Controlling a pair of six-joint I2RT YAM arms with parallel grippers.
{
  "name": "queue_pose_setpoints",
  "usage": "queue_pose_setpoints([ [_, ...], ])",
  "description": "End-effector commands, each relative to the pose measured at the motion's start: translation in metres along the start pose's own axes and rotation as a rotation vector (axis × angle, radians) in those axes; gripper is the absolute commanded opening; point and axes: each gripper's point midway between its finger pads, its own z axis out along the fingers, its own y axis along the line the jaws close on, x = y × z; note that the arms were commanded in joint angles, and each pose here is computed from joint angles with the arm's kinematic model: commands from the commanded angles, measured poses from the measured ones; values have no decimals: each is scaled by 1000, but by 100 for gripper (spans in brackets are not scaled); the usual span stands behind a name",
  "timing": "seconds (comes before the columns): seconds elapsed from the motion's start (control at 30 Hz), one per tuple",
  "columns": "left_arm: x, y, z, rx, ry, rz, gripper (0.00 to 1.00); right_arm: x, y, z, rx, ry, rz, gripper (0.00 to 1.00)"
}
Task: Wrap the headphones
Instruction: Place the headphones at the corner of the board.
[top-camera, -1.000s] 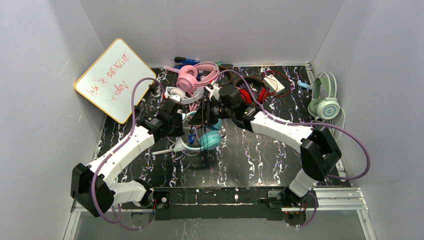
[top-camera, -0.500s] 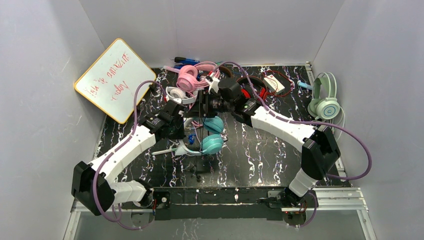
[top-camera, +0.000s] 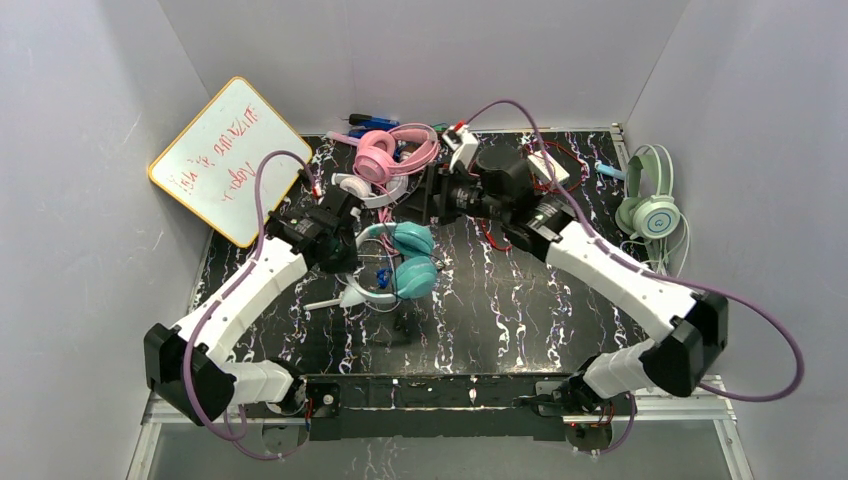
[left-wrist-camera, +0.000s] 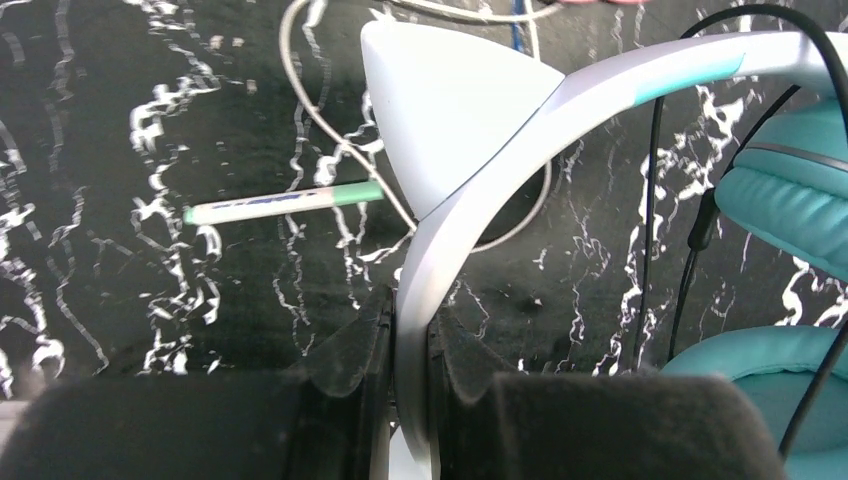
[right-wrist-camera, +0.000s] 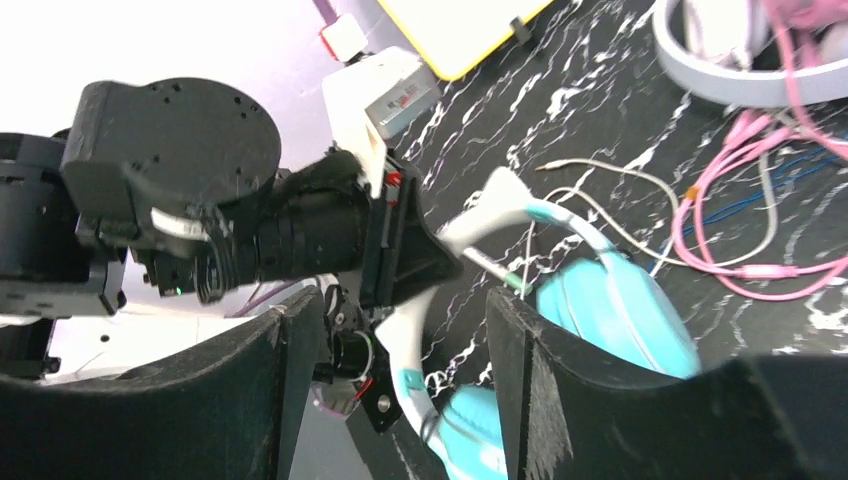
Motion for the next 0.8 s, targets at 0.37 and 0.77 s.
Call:
queue_pose_setpoints([
  [0.37,-42,118,-38,-234,-72,-557,0,-11,-35,-66,220,-126,-113,78],
  [0.77,-1,251,-43,-562,-67,-1152,0,31,-42,-86,219,3,-104,78],
])
